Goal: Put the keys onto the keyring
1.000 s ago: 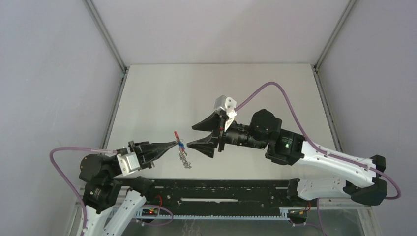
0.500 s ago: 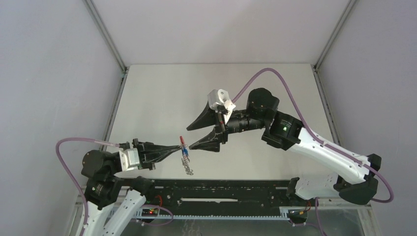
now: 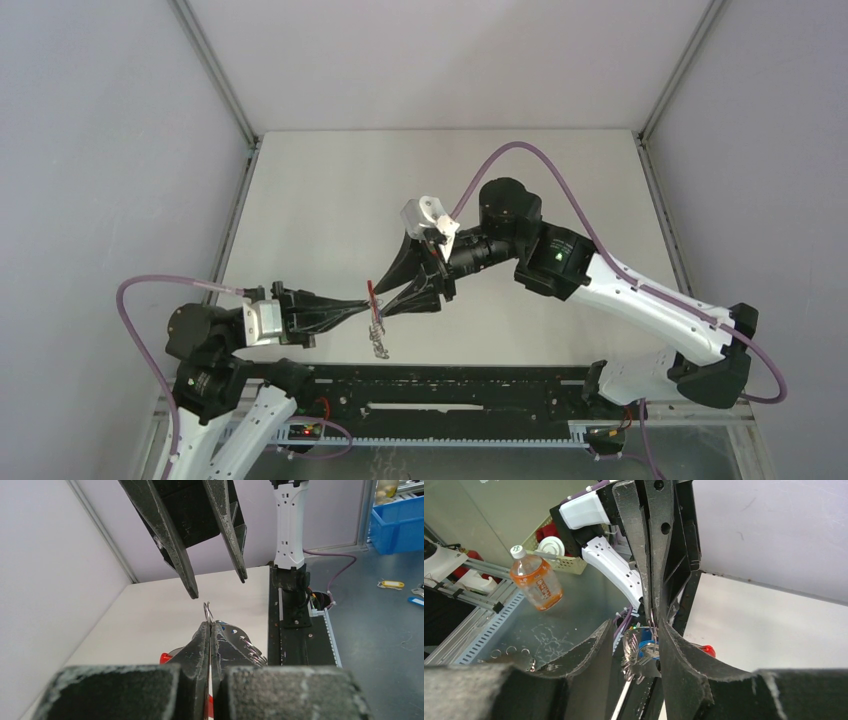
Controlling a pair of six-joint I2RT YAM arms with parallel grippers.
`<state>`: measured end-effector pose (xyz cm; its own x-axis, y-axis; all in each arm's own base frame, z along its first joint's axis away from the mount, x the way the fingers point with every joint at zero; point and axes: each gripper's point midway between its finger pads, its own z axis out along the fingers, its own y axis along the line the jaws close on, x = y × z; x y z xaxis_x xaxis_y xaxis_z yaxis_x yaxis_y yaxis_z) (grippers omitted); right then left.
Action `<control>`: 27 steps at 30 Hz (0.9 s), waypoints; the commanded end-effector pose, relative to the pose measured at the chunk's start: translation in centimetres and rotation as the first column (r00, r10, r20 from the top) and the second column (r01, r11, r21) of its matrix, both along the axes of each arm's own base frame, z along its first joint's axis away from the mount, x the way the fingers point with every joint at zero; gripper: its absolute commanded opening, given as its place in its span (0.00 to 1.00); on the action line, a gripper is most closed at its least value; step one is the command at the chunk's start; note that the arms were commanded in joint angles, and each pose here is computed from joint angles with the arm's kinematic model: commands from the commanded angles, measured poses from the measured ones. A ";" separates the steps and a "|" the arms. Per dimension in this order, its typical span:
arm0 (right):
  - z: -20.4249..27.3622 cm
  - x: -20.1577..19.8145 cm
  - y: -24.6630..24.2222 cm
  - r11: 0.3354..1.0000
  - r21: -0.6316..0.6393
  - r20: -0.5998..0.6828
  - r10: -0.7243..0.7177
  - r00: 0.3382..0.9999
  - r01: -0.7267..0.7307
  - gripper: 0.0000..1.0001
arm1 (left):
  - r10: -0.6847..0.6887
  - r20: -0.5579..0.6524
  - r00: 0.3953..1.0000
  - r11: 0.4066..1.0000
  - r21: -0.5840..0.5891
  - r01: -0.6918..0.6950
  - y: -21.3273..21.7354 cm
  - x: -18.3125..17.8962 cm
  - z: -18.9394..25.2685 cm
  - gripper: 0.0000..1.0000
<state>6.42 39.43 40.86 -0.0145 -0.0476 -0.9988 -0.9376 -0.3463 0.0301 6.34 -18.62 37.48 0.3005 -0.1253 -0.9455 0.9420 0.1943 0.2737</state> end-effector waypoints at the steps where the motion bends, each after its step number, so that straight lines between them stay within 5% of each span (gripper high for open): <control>1: 2.2 -0.1 0.1 0.998 0.059 0.028 0.011 1.000 -0.012 0.46 | -0.016 0.052 0.999 0.999 -0.031 0.017 0.3 -1.1 2.3 0.00; 18: 1.5 0.5 1.2 0.999 0.037 0.018 -0.003 1.000 0.002 0.35 | -0.017 0.062 0.998 0.999 -0.033 0.019 0.3 -1.3 2.6 0.00; 24: 2.1 0.9 1.2 0.998 0.057 0.021 -0.040 0.999 0.038 0.04 | -0.011 0.068 0.998 1.000 -0.018 0.012 0.3 -1.1 2.0 0.00; 27: 2.2 0.7 1.1 0.997 0.051 0.026 -0.059 0.998 0.058 0.00 | 0.006 0.068 0.998 1.000 0.010 -0.007 0.3 -0.5 1.0 0.00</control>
